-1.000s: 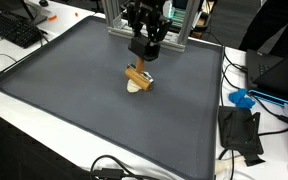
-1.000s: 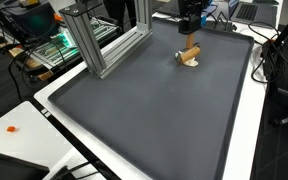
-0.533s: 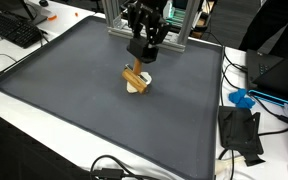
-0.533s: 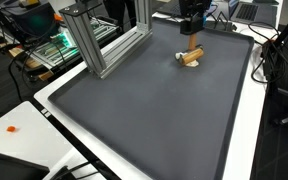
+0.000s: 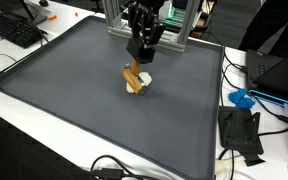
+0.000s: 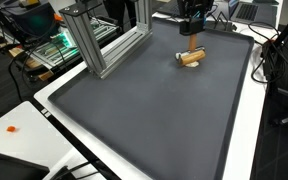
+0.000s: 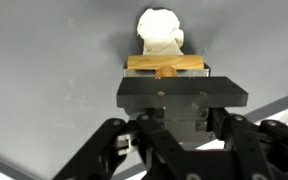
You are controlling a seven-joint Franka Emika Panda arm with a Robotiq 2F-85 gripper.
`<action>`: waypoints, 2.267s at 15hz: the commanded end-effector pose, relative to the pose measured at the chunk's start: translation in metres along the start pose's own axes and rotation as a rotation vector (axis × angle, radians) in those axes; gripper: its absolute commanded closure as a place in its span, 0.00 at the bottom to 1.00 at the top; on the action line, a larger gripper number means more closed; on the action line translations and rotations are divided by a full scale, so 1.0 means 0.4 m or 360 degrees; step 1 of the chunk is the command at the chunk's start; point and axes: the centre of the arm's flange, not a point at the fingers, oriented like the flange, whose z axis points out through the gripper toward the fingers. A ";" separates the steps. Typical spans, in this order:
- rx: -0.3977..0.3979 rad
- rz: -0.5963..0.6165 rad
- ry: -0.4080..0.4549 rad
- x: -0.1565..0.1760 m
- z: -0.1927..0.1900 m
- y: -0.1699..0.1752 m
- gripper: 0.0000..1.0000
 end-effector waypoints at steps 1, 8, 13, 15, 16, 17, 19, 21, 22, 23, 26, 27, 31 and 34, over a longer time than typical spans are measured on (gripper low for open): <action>-0.0044 0.0054 -0.0154 -0.024 0.036 -0.001 0.71; -0.0045 0.0052 -0.0334 -0.050 0.046 -0.010 0.71; -0.0041 0.0015 -0.0378 -0.063 0.055 -0.011 0.71; -0.0041 -0.0029 -0.0396 -0.068 0.055 -0.013 0.71; -0.0041 -0.0062 -0.0409 -0.071 0.053 -0.014 0.71; -0.0042 -0.0094 -0.0421 -0.073 0.051 -0.015 0.71; -0.0049 -0.0157 -0.0441 -0.078 0.048 -0.017 0.71; -0.0062 -0.0207 -0.0454 -0.084 0.045 -0.020 0.71; -0.0068 -0.0226 -0.0460 -0.087 0.044 -0.022 0.71; -0.0075 -0.0242 -0.0468 -0.090 0.043 -0.023 0.71; -0.0039 -0.0242 -0.0397 -0.089 0.030 -0.033 0.71; -0.0028 -0.0234 -0.0381 -0.087 0.025 -0.035 0.71; -0.0052 -0.0101 -0.0325 -0.069 0.037 -0.027 0.71; -0.0050 0.0077 -0.0277 -0.049 0.054 -0.018 0.71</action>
